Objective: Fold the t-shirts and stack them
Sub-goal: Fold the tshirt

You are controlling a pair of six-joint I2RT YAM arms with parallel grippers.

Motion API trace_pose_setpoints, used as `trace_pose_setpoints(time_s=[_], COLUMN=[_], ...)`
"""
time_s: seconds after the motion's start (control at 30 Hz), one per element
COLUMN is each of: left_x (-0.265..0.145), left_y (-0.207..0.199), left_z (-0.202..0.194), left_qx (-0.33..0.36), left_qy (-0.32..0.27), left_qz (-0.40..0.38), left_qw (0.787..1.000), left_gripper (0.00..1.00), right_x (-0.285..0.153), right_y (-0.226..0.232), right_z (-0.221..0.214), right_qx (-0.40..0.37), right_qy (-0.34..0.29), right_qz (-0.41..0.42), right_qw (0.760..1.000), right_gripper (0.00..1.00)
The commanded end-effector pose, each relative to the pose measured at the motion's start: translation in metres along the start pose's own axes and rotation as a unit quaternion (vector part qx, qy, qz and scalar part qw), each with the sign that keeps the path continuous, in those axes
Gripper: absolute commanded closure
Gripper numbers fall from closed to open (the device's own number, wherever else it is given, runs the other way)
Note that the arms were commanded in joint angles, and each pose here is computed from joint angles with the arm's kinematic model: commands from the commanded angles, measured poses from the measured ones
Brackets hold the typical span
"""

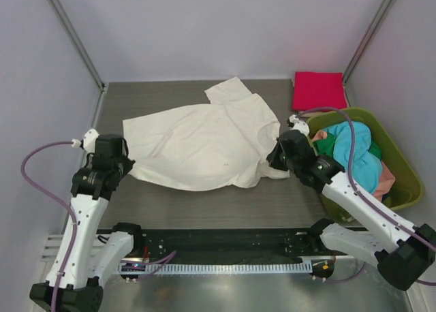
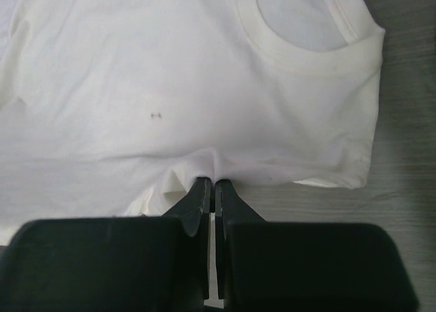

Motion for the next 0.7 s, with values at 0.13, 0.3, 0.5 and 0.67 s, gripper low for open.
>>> trace_pose_setpoints(time_s=[0.13,0.3,0.5,0.67], left_x=[0.041,0.091,0.141,0.177], left_y=[-0.036,-0.022,-0.018,-0.022], left_z=[0.034,0.033,0.034,0.039], left_qx=[-0.028,-0.095,-0.117,-0.121], left_qy=[-0.016,0.032,0.044,0.047], left_qz=[-0.019,0.015,0.064,0.099], left_qw=[0.999,0.995,0.990,0.987], left_gripper=[1.00,1.00,1.00,0.95], right_x=[0.036,0.070,0.123,0.177], right_y=[0.028,0.029,0.023,0.014], right_z=[0.081,0.112,0.125,0.135], right_qx=[-0.046,-0.045,-0.045,-0.054], right_qy=[-0.060,-0.056,-0.028,-0.008], right_qz=[-0.031,-0.046,-0.061,-0.085], right_qw=[0.997,0.996,0.997,0.995], right_gripper=[0.99,0.99,0.99,0.99])
Point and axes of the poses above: each gripper's point midway between its finger pads, its own x axis out along the fingers, its own y axis along the line the jaws close on, z = x × y, the point moved 3 cm from there along -x, back along the fingers, and after that the axes turned 9 degrees about -x, right-handed, at the moved point
